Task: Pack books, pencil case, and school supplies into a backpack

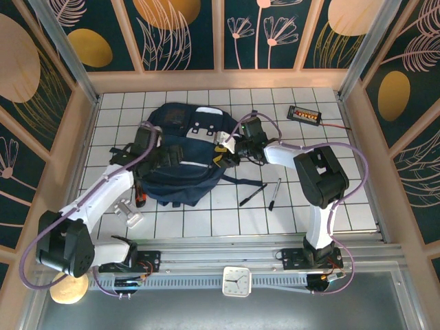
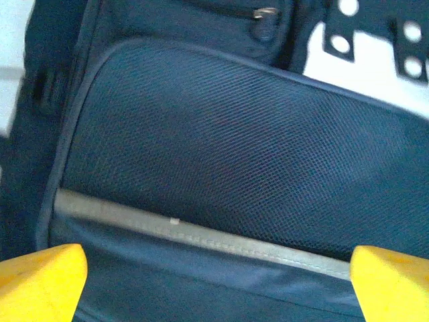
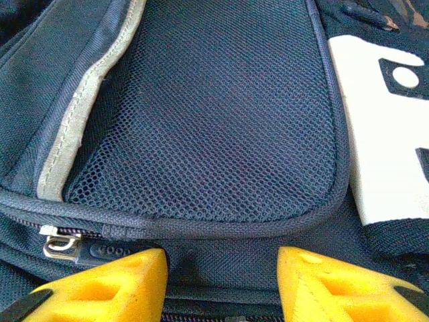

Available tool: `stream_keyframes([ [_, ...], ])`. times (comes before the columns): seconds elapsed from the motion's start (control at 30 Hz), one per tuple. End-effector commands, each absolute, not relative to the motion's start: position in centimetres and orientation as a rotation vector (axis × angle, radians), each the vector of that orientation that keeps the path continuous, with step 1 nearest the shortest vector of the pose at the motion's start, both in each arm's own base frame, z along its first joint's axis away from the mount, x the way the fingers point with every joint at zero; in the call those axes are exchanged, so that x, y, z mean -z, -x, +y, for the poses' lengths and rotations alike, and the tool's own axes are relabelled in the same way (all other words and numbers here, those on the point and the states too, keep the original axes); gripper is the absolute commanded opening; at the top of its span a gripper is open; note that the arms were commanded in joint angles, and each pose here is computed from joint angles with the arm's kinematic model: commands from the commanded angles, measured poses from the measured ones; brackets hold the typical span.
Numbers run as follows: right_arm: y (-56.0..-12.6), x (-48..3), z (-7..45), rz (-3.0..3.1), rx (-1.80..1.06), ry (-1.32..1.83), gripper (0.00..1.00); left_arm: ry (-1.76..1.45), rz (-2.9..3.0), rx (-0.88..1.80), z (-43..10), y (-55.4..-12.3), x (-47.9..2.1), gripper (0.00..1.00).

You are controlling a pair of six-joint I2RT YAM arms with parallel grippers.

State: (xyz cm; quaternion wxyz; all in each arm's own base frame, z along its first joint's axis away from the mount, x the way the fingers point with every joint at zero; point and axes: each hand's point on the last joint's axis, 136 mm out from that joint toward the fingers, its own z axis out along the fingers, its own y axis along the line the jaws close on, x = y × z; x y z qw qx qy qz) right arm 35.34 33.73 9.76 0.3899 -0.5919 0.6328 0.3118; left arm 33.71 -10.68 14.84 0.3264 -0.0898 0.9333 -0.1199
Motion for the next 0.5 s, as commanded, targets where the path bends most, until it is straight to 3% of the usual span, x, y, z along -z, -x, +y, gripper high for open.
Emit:
stream_keyframes([
  [0.0,-34.3,-10.5,34.3,1.604,-0.808,1.511,0.49,0.846,2.465,0.735,-11.3,-30.4,-14.2,0.99],
  [0.2,-34.5,-10.5,34.3,1.607,-0.802,1.507,0.49,1.233,2.237,1.145,-12.9,-29.6,-13.1,0.99],
  [0.47,-33.5,-10.1,34.8,1.604,-0.804,1.526,0.48,1.346,2.192,1.178,-13.0,-30.8,-11.0,0.99],
])
